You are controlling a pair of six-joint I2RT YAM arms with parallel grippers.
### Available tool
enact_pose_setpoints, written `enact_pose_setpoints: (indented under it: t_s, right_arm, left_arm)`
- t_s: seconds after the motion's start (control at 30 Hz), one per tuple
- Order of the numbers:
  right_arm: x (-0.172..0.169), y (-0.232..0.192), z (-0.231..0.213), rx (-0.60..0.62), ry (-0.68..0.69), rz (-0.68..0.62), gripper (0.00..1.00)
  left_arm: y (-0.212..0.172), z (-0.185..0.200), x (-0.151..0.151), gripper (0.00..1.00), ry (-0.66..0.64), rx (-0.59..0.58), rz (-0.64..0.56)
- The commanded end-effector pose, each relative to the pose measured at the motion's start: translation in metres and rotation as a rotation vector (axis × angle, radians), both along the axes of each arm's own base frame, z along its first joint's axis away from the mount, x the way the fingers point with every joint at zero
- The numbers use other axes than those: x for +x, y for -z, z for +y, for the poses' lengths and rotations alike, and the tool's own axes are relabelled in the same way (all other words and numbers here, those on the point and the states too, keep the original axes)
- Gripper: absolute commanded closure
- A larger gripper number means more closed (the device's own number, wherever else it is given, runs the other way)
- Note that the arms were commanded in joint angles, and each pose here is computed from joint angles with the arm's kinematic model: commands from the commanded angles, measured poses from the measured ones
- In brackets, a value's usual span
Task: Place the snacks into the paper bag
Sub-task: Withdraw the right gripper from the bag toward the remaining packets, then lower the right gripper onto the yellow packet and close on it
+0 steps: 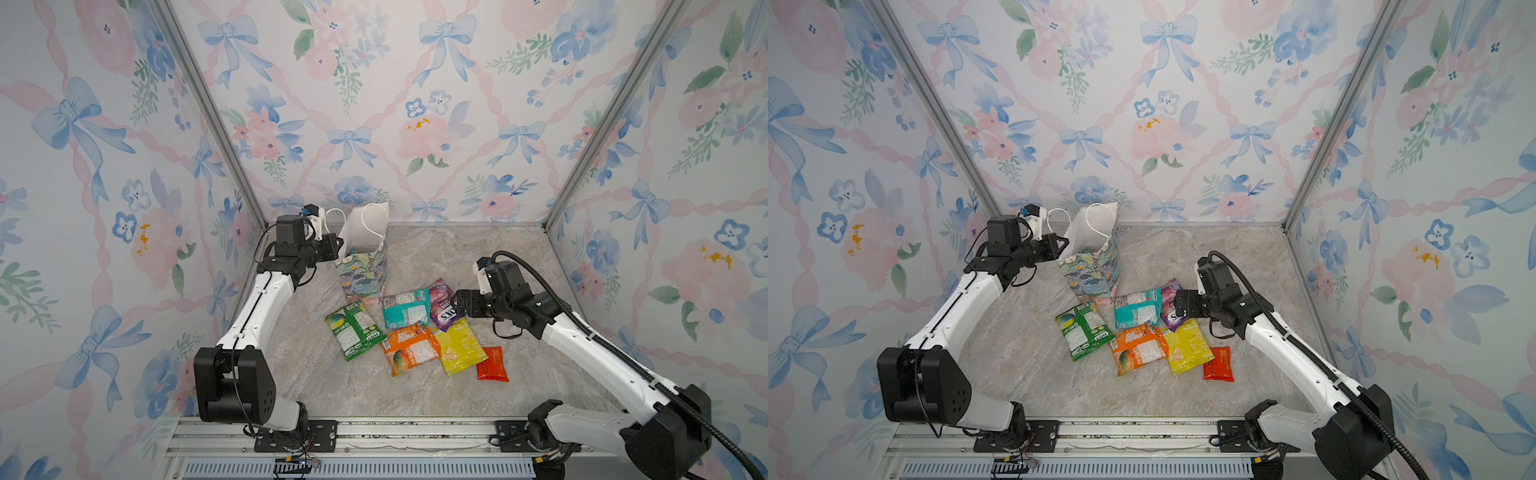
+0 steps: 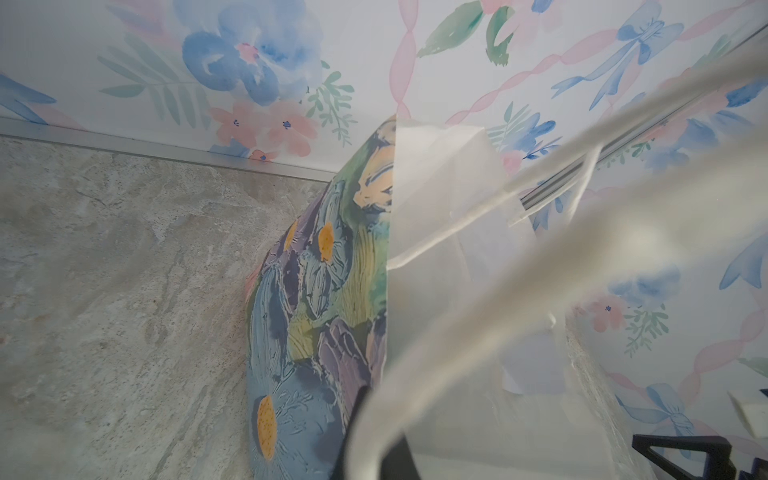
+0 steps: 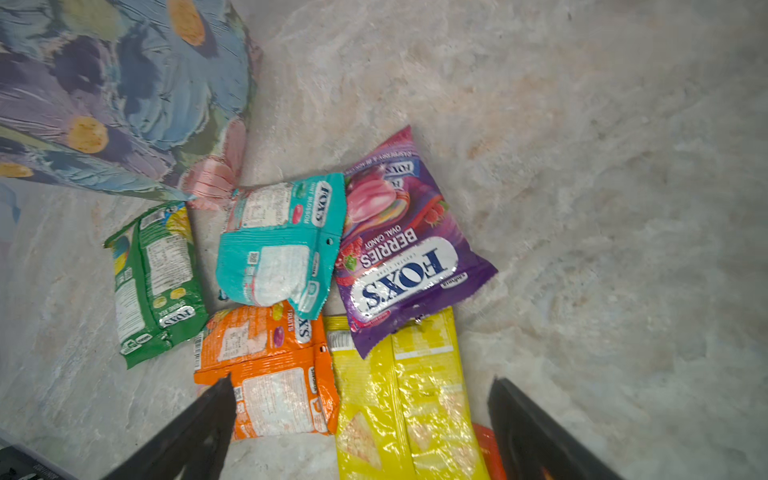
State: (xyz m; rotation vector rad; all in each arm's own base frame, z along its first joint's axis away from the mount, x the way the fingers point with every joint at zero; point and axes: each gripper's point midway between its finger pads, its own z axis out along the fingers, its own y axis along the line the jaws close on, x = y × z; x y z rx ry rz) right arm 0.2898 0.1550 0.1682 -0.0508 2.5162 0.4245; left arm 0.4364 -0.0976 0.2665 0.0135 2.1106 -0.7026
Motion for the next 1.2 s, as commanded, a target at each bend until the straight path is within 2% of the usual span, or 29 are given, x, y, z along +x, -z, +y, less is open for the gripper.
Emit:
enact_pose_setpoints:
  t_s: [0.0,0.1,0.47,0.7,0.97,1.17]
  right_arm:
    - [-0.010,0.023,-0.011,0.062,0.054,0.085,0.01]
    - [-0.018,0.046,-0.020,0.079,0.071,0.166,0.01]
    - [-0.028,0.105,-0.017,0.144,0.077,0.324,0.16]
    - [-0.028,0.127,-0.016,0.115,0.062,0.373,0.30]
    - [-0.030,0.141,-0.017,0.117,0.088,0.386,0.35]
    - [-0.029,0.143,-0.014,0.129,0.097,0.382,0.50]
  left_arm:
    - [0.006,0.002,-0.005,1.00,0.008,0.018,0.011]
    - [0.007,0.002,-0.005,1.00,0.008,0.018,0.013]
    - [0.010,0.001,-0.004,1.00,0.012,0.014,0.022]
    - [0.010,0.001,-0.004,1.00,0.013,0.014,0.021]
    - [0.011,0.000,-0.004,1.00,0.014,0.012,0.024]
    - [0.010,0.000,-0.004,1.00,0.016,0.011,0.022]
